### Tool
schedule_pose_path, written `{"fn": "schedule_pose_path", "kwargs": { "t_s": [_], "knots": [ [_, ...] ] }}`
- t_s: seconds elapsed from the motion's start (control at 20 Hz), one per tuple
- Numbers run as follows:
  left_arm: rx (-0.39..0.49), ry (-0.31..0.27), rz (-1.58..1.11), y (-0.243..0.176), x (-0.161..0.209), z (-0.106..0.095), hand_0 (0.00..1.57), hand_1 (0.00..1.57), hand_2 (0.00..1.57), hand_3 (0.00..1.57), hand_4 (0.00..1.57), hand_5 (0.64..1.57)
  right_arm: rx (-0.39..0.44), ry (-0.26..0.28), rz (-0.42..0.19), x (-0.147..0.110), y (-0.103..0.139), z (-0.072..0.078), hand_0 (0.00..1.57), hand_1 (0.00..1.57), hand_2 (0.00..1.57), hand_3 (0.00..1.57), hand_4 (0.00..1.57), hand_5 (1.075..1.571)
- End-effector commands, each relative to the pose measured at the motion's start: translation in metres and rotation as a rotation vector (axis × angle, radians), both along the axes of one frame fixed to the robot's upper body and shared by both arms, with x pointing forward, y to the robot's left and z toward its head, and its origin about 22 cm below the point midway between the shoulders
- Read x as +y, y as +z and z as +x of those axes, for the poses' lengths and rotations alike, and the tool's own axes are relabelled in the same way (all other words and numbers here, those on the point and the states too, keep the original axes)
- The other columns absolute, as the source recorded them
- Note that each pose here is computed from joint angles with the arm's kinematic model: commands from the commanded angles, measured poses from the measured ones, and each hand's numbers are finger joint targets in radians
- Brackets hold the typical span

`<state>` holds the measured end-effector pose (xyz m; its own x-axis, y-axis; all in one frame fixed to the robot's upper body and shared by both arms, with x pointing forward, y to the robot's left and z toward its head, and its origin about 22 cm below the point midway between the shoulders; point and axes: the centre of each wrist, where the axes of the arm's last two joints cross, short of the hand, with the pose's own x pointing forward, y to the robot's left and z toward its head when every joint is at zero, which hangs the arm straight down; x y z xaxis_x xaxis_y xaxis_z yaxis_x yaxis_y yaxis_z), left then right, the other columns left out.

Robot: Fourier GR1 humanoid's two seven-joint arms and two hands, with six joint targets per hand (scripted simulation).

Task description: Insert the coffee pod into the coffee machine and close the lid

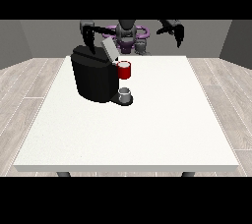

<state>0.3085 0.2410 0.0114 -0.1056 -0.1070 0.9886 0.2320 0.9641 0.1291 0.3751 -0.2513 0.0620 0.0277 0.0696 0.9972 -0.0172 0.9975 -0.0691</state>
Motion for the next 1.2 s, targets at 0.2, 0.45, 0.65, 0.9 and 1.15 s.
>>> {"fn": "schedule_pose_path", "kwargs": {
  "t_s": [0.2, 0.45, 0.65, 0.9, 1.15],
  "knots": [
    [-0.069, 0.05, 0.025, 0.015, 0.015, -0.012, 0.0, 0.0, 0.0, 0.0, 0.32, 1.571, -0.037, 0.06, -0.029, 0.011, 0.015, 0.017, 0.0, 0.0, 0.0, 0.0, 0.0, 1.571],
    [-0.036, 0.071, 0.043, 0.025, 0.01, -0.008, 0.0, 0.0, 0.0, 0.0, 0.35, 1.571, -0.055, 0.074, -0.037, 0.035, 0.012, 0.021, 0.0, 0.0, 0.0, 0.0, 0.08, 1.571],
    [-0.025, 0.083, 0.059, 0.016, 0.011, -0.008, 0.0, 0.0, 0.0, 0.0, 0.34, 1.571, -0.088, 0.094, -0.07, 0.062, 0.041, 0.03, 0.0, 0.0, 0.0, 0.0, 0.16, 1.571],
    [-0.063, 0.049, 0.055, 0.031, 0.017, -0.005, 0.0, 0.0, 0.0, 0.0, 0.38, 1.571, -0.159, 0.173, -0.158, 0.034, 0.052, 0.036, 0.0, 0.0, 0.0, 0.0, 0.12, 1.571],
    [-0.062, 0.011, 0.062, 0.027, 0.012, -0.013, 0.0, 0.0, 0.0, 0.0, 0.32, 1.571, -0.151, 0.123, -0.142, 0.049, 0.069, 0.044, 0.0, 0.0, 0.0, 0.0, 0.0, 1.571]
  ]
}}
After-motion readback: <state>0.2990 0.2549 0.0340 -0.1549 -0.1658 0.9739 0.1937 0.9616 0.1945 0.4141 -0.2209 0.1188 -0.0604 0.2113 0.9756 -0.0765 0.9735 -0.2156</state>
